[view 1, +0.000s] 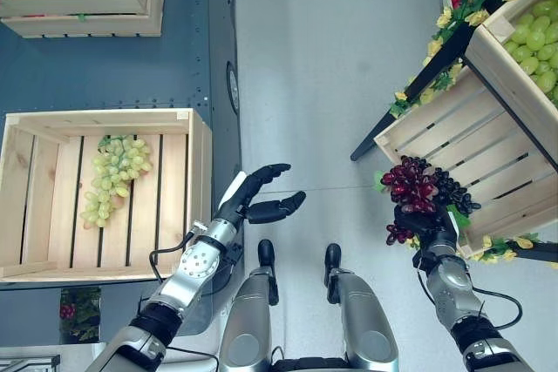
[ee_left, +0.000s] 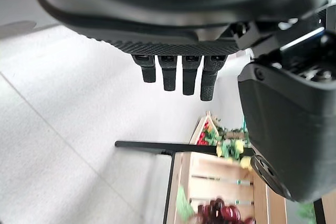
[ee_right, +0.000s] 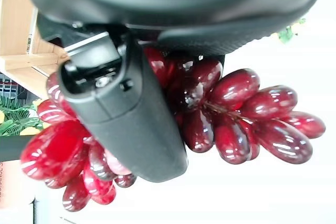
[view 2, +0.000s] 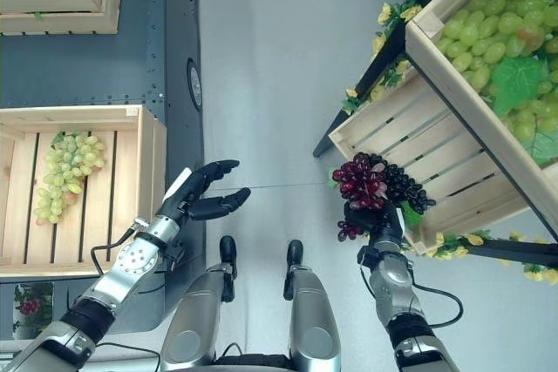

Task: Pick up the fruits from the basket on one side to the basket on the other side

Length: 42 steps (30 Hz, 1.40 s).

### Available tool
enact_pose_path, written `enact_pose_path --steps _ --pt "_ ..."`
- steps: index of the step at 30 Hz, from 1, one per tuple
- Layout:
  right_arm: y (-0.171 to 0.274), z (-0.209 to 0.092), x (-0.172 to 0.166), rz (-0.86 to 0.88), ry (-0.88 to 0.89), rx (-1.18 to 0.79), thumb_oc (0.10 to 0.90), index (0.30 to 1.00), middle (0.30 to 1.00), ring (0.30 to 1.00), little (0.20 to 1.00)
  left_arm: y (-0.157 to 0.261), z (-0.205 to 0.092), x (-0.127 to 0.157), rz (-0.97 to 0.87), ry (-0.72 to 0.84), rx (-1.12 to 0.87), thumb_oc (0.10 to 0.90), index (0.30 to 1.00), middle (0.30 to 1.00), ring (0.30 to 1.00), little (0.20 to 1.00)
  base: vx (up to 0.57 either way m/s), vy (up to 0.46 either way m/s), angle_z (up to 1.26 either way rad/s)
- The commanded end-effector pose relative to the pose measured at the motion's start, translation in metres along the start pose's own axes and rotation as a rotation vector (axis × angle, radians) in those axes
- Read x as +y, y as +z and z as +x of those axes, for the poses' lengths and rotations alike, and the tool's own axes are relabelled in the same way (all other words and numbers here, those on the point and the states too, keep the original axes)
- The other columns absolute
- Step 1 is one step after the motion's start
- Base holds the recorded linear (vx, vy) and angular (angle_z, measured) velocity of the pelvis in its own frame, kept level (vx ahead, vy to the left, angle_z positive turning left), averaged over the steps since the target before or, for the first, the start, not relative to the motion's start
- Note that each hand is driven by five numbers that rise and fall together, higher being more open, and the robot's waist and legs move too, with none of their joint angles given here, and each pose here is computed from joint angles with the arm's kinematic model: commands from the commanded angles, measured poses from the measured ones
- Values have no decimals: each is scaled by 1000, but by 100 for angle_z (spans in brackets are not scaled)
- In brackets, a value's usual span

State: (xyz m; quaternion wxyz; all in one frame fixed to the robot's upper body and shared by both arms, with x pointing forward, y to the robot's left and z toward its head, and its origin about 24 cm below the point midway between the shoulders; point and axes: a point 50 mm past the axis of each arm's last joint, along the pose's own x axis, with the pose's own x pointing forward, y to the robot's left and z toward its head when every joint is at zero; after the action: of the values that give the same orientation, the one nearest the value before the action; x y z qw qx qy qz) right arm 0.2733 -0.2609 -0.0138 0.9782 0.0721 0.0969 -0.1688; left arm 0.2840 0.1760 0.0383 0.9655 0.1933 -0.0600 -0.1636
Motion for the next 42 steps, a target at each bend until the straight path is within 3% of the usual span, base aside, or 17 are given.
enact_pose_path --steps 1,7,10,20,30,39,40,42 --pt "84 12 -43 49 -187 -370 400 300 300 300 300 59 15 -5 -3 -16 -317 800 900 900 900 900 -21 -1 12" --pt "119 17 -59 -2 -265 -469 400 300 300 300 300 63 15 -7 -7 -36 -338 800 900 900 900 900 -8 5 6" --pt "150 14 -76 -121 -324 -562 400 300 300 300 300 64 13 -5 -12 -26 -336 800 900 900 900 900 8 23 -4" --pt "208 11 -110 -251 -445 -618 400 300 300 300 300 71 11 -4 0 -53 -357 800 900 900 900 900 -10 8 -4" --pt "208 16 -125 -282 -461 -529 400 300 300 300 300 74 13 18 100 -76 -354 800 900 900 900 900 -27 -71 -1" --pt "220 13 -137 -283 -579 -509 400 300 300 300 300 70 12 18 110 -93 -350 800 900 900 900 900 -1 -6 0" --pt "223 13 -141 -291 -633 -484 800 900 900 900 900 70 12 18 112 -95 -349 800 900 900 900 900 0 0 0" --pt "219 16 -150 -268 -673 -375 800 900 900 900 900 70 11 18 110 -97 -351 800 900 900 900 900 0 0 0"
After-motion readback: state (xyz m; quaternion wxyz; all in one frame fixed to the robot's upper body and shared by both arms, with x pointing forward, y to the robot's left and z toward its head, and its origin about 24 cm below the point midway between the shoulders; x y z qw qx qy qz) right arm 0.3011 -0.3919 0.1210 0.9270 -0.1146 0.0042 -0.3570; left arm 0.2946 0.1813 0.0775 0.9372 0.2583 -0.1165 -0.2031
